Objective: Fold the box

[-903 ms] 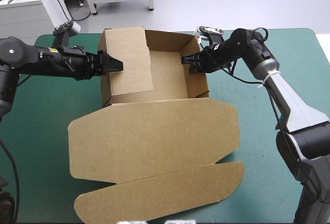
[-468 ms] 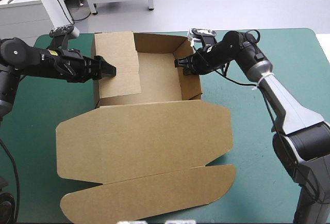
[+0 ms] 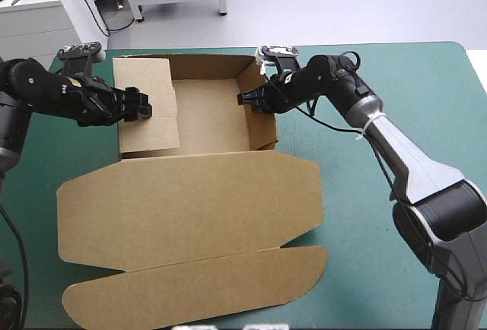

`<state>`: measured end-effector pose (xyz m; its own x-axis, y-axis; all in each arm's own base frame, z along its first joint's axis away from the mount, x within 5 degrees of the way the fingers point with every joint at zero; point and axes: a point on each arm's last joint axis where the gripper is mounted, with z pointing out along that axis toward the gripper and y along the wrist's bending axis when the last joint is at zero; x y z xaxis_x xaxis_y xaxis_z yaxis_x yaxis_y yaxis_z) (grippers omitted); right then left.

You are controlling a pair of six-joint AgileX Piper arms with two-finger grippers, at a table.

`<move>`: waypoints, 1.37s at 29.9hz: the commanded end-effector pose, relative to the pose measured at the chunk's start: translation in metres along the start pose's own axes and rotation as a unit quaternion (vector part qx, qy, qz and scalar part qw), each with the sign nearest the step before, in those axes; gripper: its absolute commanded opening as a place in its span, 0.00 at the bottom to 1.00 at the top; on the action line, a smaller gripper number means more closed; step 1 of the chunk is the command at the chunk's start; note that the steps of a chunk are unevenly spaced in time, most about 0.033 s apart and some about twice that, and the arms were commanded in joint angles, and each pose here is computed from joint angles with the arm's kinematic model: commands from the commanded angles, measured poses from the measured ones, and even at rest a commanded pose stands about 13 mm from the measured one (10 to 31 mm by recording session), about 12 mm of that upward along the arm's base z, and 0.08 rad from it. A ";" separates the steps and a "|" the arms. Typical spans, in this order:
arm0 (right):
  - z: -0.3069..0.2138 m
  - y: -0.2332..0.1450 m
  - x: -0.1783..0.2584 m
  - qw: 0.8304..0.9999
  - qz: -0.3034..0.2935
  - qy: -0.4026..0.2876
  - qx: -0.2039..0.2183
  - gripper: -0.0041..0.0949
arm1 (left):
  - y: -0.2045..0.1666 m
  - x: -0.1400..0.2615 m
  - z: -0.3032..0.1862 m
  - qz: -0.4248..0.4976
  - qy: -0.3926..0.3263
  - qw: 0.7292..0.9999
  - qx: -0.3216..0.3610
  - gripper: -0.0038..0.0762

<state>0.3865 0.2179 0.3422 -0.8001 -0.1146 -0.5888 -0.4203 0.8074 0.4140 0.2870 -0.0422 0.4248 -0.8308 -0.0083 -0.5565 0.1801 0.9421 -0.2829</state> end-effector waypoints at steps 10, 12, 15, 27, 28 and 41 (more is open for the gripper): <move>-0.036 0.035 -0.007 0.997 -0.003 -0.032 -0.068 0.04 | -0.027 0.005 0.019 0.001 0.046 0.998 -0.053 0.64; -0.036 0.034 -0.006 0.998 -0.008 -0.029 -0.062 0.04 | -0.026 0.004 0.025 -0.016 0.052 0.997 -0.054 0.64; -0.036 0.033 -0.005 0.998 -0.011 -0.025 -0.057 0.04 | -0.025 0.004 0.029 -0.016 0.056 0.997 -0.058 0.60; -0.039 0.033 -0.005 0.998 -0.019 -0.022 -0.050 0.04 | -0.022 0.002 0.043 0.020 0.073 0.994 -0.083 0.04; -0.041 0.033 -0.005 0.998 -0.023 -0.024 -0.047 0.04 | -0.022 0.002 0.044 0.025 0.073 0.993 -0.092 0.04; -0.084 0.006 0.010 0.981 -0.076 0.053 0.168 0.04 | -0.045 0.001 0.088 0.065 0.089 0.986 -0.128 0.04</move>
<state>0.3606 0.1830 0.3612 -0.8328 -0.2493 -0.4944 -0.3495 0.9292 0.1202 0.3247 -0.1074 0.3592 -0.9134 0.1097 -0.3920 0.1303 0.9911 -0.0262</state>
